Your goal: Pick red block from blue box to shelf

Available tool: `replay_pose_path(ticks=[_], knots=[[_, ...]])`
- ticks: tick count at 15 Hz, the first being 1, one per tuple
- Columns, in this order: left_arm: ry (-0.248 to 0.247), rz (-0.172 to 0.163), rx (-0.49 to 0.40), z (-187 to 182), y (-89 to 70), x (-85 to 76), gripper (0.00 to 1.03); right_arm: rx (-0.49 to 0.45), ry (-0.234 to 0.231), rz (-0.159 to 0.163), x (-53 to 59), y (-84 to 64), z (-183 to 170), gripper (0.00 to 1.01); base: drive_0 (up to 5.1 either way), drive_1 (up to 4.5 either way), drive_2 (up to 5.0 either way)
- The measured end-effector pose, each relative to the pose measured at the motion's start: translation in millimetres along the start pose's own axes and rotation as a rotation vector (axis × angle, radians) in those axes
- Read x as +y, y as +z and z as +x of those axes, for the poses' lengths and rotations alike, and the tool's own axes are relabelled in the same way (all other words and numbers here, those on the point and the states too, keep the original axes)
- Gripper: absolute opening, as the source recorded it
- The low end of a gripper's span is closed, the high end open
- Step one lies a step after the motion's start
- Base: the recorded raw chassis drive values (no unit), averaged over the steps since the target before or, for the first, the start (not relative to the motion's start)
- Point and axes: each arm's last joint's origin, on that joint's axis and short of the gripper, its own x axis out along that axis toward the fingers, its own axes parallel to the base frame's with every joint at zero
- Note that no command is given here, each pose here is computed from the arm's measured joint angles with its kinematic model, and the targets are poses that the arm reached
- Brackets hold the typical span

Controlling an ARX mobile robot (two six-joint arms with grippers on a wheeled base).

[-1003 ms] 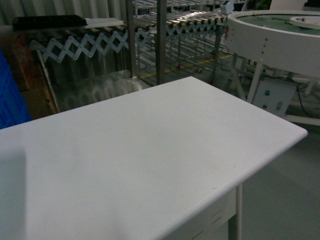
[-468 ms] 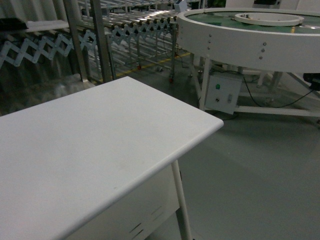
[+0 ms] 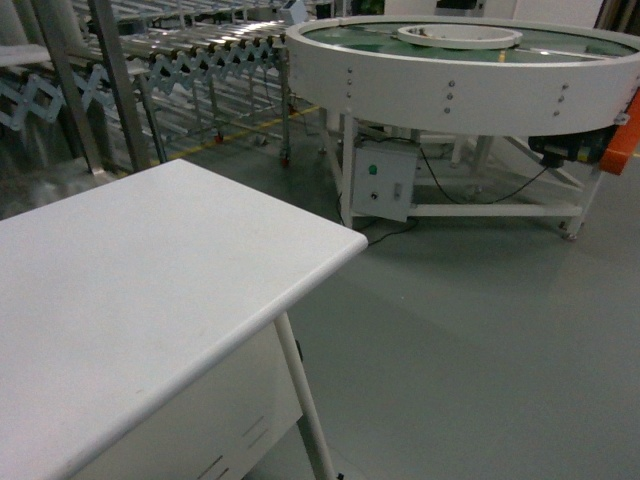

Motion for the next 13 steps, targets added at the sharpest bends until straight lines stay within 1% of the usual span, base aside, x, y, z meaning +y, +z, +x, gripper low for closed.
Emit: replay_pose_path(ticks=[11,13], knots=[[0.0,0.0,0.006,0.0,-0.6,0.0,0.98,0.004,-0.001,0.0,-0.1,-0.5,0.3,0.21,2.9,-3.69,-3.7],[0.001,0.0,0.0,0.0,0.0,0.0,0.98,0.004,-0.001,0.0,-0.1,-0.5,0.1,0.21,-1.5,-1.49,-1.5]])
